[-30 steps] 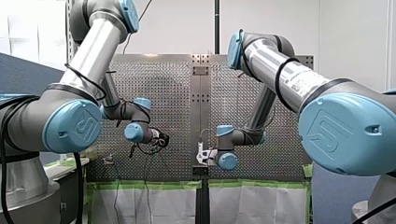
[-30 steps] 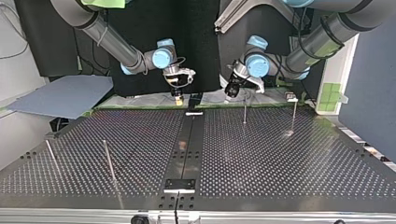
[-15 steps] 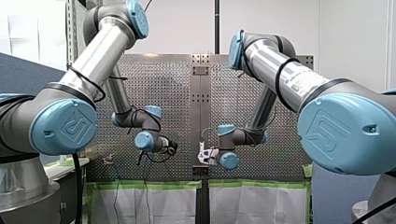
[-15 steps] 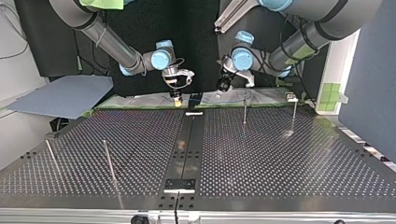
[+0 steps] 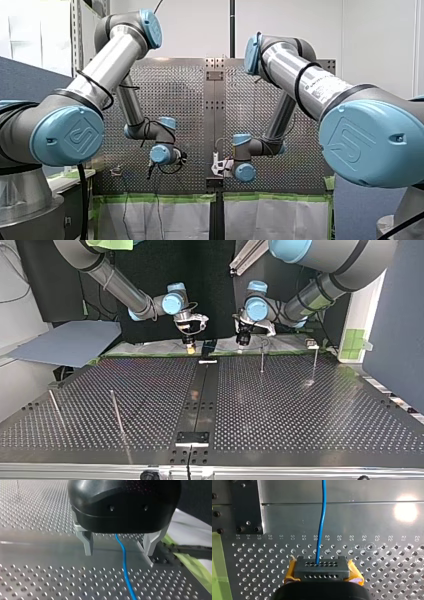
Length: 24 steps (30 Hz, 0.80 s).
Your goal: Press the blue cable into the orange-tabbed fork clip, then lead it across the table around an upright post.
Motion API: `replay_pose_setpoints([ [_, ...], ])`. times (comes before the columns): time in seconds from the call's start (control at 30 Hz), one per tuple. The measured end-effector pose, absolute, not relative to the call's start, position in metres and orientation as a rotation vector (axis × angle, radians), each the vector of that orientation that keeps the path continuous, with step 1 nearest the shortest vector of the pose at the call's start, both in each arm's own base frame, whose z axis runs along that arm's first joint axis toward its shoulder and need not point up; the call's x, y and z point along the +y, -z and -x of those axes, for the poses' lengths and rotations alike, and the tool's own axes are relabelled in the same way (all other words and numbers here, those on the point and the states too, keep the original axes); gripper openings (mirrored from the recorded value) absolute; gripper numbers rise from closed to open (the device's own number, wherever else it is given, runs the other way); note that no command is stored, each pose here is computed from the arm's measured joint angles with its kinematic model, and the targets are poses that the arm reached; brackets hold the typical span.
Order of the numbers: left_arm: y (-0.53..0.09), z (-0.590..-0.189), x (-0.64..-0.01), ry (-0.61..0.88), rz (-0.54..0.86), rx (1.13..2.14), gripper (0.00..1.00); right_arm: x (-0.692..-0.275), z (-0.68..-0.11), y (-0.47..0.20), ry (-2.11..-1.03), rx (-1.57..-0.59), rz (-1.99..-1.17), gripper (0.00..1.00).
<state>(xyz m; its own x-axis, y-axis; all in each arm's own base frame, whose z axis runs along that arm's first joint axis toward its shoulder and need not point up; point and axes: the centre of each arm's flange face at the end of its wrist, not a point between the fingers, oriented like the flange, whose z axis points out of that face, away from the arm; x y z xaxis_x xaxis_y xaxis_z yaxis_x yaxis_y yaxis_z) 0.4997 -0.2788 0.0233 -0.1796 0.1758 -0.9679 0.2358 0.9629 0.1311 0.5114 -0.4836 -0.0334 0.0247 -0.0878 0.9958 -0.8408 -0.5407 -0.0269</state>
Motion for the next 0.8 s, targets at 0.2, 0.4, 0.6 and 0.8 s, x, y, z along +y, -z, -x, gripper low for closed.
replay_pose_setpoints([
  [0.2,-0.010,-0.506,-0.277,0.004,-0.274,1.775,0.98,-0.484,-0.512,0.033,-1.574,-0.950,-1.694,0.00],
  [0.4,-0.004,-0.516,-0.280,-0.042,-0.237,1.769,0.98,-0.484,-0.512,0.033,-1.573,-0.950,-1.695,0.00],
  [0.6,-0.008,-0.524,-0.285,-0.074,-0.203,1.750,0.98,-0.484,-0.512,0.034,-1.572,-0.950,-1.695,0.00],
  [0.8,-0.013,-0.529,-0.287,-0.098,-0.176,1.738,0.98,-0.484,-0.512,0.033,-1.573,-0.949,-1.694,0.00],
])
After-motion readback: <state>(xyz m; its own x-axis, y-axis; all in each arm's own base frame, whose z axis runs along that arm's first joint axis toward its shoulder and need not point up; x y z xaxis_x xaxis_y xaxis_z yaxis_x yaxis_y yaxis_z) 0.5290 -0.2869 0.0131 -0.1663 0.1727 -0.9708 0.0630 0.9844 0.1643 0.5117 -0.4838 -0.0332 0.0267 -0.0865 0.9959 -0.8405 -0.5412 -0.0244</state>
